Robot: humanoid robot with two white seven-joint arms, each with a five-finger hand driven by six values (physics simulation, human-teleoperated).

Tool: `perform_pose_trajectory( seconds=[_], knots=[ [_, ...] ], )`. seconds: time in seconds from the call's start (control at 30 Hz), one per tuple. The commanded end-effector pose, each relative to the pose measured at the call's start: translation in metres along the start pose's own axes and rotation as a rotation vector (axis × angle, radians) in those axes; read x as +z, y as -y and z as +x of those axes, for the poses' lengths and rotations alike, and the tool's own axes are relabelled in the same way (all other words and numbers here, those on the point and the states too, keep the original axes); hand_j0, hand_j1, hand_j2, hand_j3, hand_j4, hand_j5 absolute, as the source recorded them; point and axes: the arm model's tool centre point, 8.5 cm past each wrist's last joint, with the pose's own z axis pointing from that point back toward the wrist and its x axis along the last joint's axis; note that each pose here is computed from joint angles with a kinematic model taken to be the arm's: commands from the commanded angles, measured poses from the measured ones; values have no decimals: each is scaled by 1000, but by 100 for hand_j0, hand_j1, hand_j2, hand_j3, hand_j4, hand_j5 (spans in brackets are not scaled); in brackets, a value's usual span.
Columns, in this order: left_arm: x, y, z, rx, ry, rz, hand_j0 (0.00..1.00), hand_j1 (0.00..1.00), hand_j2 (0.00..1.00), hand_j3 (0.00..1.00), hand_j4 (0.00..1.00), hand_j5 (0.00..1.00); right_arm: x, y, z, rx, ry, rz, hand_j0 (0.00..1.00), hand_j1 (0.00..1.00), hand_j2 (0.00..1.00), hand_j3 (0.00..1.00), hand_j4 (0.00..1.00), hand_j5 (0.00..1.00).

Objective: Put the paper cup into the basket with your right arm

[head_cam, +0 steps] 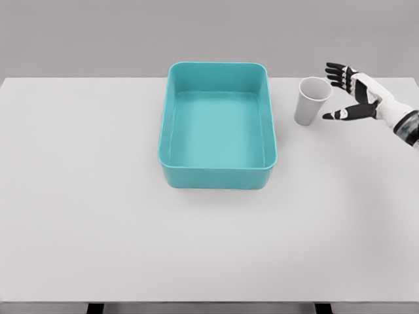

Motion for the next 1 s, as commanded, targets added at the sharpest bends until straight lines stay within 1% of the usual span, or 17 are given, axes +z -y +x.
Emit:
perform_pose_trajectory(
  seconds=[0.0,0.13,0.27,0.6,0.77,0.83,0.9,0.97],
  knots=[
    [0,0,0,0,0,0,100,100,100,100,100,100,-3,-5,-3,-17,-3,0,100,100,100,100,100,100],
    [0,0,0,0,0,0,100,100,100,100,100,100,-4,-5,-2,-18,0,0,100,100,100,100,100,100],
    [0,0,0,0,0,0,100,100,100,100,100,100,-10,-11,-1,-28,3,9,100,100,100,100,100,100],
    [0,0,0,0,0,0,100,100,100,100,100,100,-17,-17,2,-35,13,18,100,100,100,100,100,100],
    [0,0,0,0,-1,0,100,100,100,100,100,100,-15,-17,-4,-39,-8,15,100,100,100,100,100,100],
    [0,0,0,0,0,0,100,100,100,100,100,100,-17,-19,-6,-43,-12,17,100,100,100,100,100,100],
    [0,0,0,0,0,0,100,100,100,100,100,100,-19,-23,-6,-32,-18,29,100,100,100,100,100,100],
    [0,0,0,0,0,0,100,100,100,100,100,100,-20,-24,-6,-32,-17,29,100,100,100,100,100,100]
  ],
)
